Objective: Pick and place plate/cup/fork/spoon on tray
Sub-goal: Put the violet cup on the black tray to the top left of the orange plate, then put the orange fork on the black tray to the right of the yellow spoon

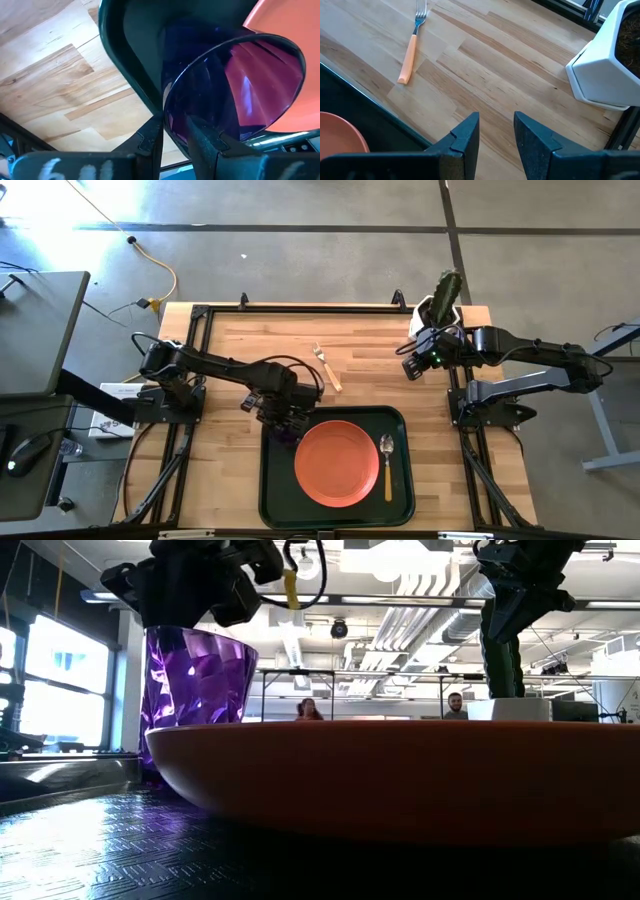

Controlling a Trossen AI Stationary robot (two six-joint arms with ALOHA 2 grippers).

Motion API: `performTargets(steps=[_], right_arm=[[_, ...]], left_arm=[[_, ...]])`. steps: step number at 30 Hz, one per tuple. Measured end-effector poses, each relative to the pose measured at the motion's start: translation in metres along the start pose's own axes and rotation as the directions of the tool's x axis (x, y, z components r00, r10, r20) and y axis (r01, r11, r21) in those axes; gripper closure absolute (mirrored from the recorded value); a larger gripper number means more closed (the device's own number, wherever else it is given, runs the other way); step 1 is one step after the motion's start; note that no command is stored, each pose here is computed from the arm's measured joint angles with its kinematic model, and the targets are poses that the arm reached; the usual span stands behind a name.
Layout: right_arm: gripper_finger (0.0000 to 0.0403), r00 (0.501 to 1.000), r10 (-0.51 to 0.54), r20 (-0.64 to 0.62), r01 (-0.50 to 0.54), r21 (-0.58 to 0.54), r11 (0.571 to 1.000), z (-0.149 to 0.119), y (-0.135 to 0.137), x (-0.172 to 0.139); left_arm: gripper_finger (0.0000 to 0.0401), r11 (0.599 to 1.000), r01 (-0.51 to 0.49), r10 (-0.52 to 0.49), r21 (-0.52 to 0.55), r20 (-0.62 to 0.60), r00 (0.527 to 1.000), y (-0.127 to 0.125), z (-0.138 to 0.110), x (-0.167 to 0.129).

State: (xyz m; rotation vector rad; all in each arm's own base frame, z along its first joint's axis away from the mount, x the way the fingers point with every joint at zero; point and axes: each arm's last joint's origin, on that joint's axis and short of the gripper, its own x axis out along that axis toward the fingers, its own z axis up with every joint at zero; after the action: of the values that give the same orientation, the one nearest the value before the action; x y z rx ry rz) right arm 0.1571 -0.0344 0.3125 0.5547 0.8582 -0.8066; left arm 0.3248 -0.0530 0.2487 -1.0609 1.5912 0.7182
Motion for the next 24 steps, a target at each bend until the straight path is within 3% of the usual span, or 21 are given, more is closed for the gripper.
performTargets(steps=[11,24], right_arm=[[0.029,1.0,0.007,-0.006,-0.007,0.0,1.0,0.0,0.0,0.0],[0.029,1.0,0.019,-0.014,-0.019,0.024,1.0,0.0,0.001,0.0]], left_arm=[[0.0329,0.991,-0.136,0.136,-0.003,-0.021,0.99,0.013,-0.004,-0.001],[0.0329,0.997,-0.071,0.07,0.026,0.015,0.997,0.022,-0.013,-0.021]])
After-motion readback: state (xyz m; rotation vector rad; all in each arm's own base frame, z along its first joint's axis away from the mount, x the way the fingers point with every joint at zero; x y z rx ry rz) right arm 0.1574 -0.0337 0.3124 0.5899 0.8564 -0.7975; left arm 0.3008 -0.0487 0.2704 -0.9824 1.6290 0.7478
